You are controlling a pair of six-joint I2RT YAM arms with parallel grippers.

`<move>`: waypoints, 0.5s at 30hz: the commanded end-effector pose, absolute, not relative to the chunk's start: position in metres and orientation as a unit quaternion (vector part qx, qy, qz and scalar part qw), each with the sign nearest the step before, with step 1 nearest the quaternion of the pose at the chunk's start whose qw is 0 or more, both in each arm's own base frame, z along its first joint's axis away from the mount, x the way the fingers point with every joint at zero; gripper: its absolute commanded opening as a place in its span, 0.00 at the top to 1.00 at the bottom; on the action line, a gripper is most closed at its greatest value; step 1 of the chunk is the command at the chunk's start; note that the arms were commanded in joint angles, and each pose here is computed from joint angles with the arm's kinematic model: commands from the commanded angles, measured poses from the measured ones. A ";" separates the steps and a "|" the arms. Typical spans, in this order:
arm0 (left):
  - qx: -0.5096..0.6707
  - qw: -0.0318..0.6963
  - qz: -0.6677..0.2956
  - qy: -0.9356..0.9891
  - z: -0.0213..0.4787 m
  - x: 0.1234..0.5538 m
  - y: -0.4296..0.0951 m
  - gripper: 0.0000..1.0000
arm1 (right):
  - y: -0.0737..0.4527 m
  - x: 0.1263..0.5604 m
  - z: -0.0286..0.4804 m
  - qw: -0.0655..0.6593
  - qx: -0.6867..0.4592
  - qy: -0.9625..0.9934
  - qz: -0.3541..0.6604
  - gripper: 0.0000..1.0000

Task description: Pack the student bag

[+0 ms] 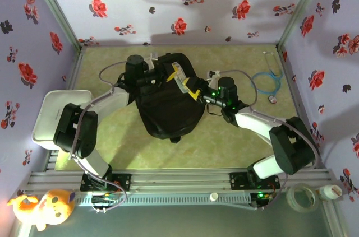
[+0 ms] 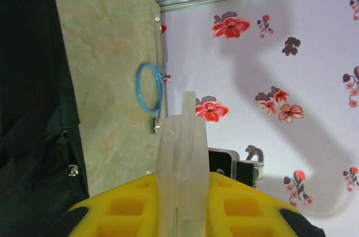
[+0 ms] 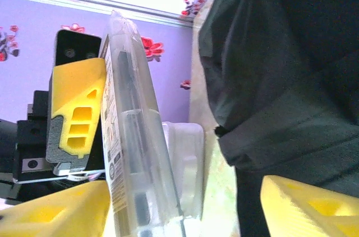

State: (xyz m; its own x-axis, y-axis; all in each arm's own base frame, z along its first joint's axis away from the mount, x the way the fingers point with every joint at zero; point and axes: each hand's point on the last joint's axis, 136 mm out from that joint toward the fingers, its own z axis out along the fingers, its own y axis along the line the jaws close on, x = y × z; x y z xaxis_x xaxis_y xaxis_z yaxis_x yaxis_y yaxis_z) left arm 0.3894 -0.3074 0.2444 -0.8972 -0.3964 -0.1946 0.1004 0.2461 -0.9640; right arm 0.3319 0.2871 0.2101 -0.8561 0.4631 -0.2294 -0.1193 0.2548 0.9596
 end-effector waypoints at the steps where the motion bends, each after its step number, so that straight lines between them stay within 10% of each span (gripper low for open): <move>1: -0.091 0.222 -0.648 0.723 0.279 0.390 -0.306 0.89 | 0.299 0.329 0.247 0.251 0.095 0.711 0.650 0.36; 15: -0.108 0.227 -0.627 0.737 0.266 0.391 -0.297 0.75 | 0.297 0.332 0.253 0.264 0.107 0.691 0.664 0.77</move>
